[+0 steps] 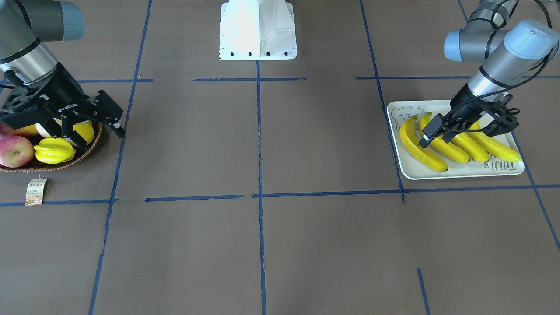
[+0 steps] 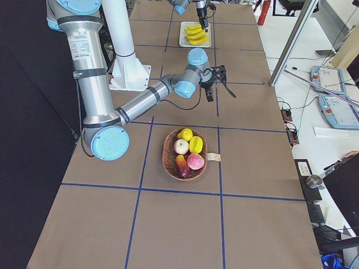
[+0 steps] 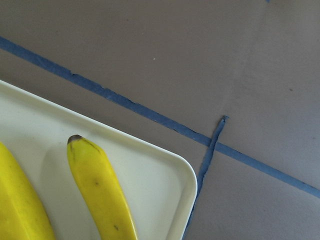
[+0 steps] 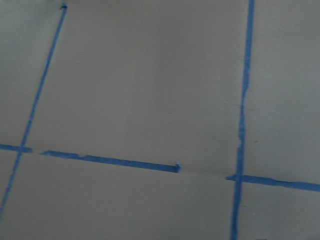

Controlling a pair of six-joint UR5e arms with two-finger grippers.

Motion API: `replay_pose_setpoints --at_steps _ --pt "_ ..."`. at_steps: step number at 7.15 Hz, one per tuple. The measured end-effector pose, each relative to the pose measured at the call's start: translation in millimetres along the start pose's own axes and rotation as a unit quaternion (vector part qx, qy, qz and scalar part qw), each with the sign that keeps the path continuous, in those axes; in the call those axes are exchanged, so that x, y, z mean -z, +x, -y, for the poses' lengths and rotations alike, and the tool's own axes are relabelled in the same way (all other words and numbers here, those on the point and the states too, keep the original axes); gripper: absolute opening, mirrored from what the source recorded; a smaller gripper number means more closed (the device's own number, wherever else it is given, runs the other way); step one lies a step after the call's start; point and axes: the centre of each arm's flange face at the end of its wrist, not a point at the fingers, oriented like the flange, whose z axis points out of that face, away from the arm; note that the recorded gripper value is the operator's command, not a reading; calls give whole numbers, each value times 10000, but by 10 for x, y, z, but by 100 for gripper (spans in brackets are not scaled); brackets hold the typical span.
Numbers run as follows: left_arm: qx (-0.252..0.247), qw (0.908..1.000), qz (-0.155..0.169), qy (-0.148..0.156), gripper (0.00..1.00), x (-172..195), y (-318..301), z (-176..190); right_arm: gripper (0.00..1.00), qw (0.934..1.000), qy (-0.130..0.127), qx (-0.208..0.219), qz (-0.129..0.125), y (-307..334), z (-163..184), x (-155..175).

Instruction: Transfer all bananas from basket to plate

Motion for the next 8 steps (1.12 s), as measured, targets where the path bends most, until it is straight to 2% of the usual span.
replay_pose_setpoints --at_steps 1,2,3,4,5,6,7,8 --pt "-532 9980 325 95 99 151 -206 233 100 9991 -172 274 -284 368 98 155" --pt "-1049 9916 740 162 99 363 -489 533 100 9963 -343 522 -589 799 184 331" --pt "-1560 9809 1154 162 99 646 -835 844 100 9913 -526 820 -880 1311 244 500" --pt "-1978 9684 1514 69 99 962 -1185 1094 100 9877 -683 949 -1035 1902 297 685" --pt "-2200 9596 1753 -96 100 1278 -1538 1270 100 9897 -831 757 -889 2567 304 858" --pt "-2211 9595 1715 -333 100 1536 -1879 1355 100 9938 -902 417 -502 3138 226 988" --pt "-2067 9667 1383 -602 100 1661 -2145 1327 100 9956 -900 151 -197 3460 123 1066" --pt "-1850 9735 1071 -810 100 1683 -2354 1226 100 9958 -907 19 -110 3626 37 1088"
